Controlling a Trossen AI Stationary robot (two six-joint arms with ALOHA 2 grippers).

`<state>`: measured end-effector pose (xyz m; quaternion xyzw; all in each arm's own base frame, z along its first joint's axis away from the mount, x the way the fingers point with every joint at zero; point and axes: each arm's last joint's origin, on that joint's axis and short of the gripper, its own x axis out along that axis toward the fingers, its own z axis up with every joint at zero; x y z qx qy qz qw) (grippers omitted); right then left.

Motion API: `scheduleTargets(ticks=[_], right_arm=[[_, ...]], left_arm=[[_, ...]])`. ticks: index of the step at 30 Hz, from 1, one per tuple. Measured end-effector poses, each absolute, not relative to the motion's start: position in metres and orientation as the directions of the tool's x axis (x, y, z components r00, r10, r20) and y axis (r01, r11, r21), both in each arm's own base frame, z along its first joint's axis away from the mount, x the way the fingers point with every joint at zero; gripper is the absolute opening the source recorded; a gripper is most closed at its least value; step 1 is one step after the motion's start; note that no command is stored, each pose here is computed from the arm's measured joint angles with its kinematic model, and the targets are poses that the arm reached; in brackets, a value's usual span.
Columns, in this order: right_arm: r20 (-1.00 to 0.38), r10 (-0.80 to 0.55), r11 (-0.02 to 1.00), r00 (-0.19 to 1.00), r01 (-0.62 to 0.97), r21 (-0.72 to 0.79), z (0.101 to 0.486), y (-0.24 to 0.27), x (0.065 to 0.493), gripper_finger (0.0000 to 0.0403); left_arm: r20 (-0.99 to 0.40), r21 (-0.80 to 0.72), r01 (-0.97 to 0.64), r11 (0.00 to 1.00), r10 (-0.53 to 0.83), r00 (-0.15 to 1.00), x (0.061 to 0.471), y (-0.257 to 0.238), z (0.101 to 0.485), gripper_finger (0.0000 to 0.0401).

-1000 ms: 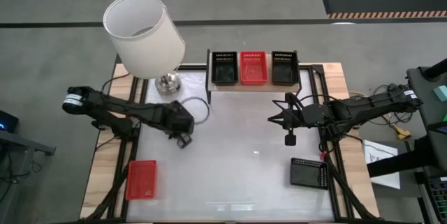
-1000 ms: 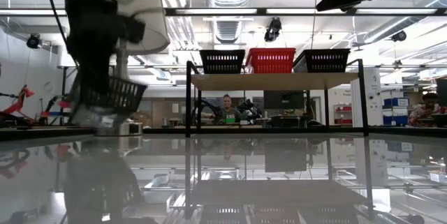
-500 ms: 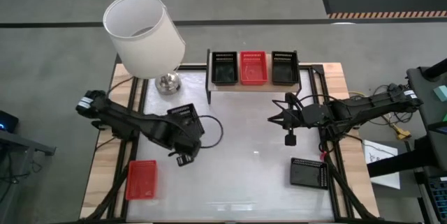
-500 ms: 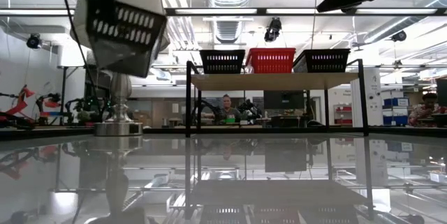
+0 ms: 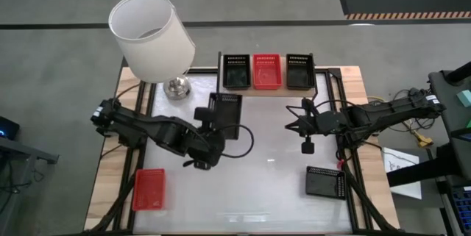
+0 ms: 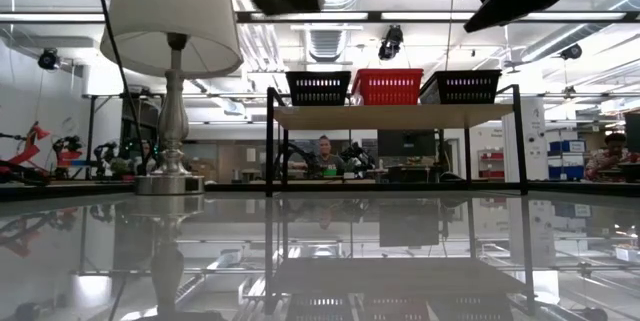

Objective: Stack baskets on shelf by color
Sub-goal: Stack the black bin on top of the other black bin on the shelf

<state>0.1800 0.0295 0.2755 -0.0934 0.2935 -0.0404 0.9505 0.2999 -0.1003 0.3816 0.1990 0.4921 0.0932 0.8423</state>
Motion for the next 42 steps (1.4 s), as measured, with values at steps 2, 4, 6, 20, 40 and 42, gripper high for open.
scheduleTargets(ticks=[2, 4, 6, 20, 40, 42], right_arm=[[-0.551, -0.131, 0.979, 0.824, 0.022, -0.201, 0.276, 0.029, 0.18, 0.0009], [-0.552, -0.131, 0.981, 0.824, 0.026, -0.195, 0.276, 0.029, 0.179, 0.0009], [-0.552, -0.131, 0.982, 0.824, 0.03, -0.188, 0.276, 0.029, 0.179, 0.0009], [-0.566, -0.134, 0.983, 0.813, 0.038, -0.178, 0.275, 0.029, 0.176, 0.0009], [-0.565, -0.135, 0.983, 0.814, 0.038, -0.18, 0.275, 0.029, 0.176, 0.0009], [-0.565, -0.135, 0.983, 0.814, 0.038, -0.18, 0.275, 0.029, 0.176, 0.0009]], left_arm=[[-0.764, 0.474, 0.043, 0.879, 0.387, 0.516, 0.301, -0.096, 0.388, 0.0], [-0.747, 0.491, 0.048, 0.87, 0.392, 0.537, 0.304, -0.088, 0.392, 0.0], [-0.727, 0.505, 0.046, 0.862, 0.396, 0.561, 0.307, -0.08, 0.396, 0.0], [-0.704, 0.514, 0.04, 0.857, 0.394, 0.591, 0.329, 0.008, 0.403, 0.0], [-0.788, 0.367, -0.003, 0.93, 0.312, 0.531, 0.343, 0.106, 0.373, 0.0], [-0.794, 0.365, -0.001, 0.931, 0.312, 0.522, 0.344, 0.111, 0.369, 0.0]])
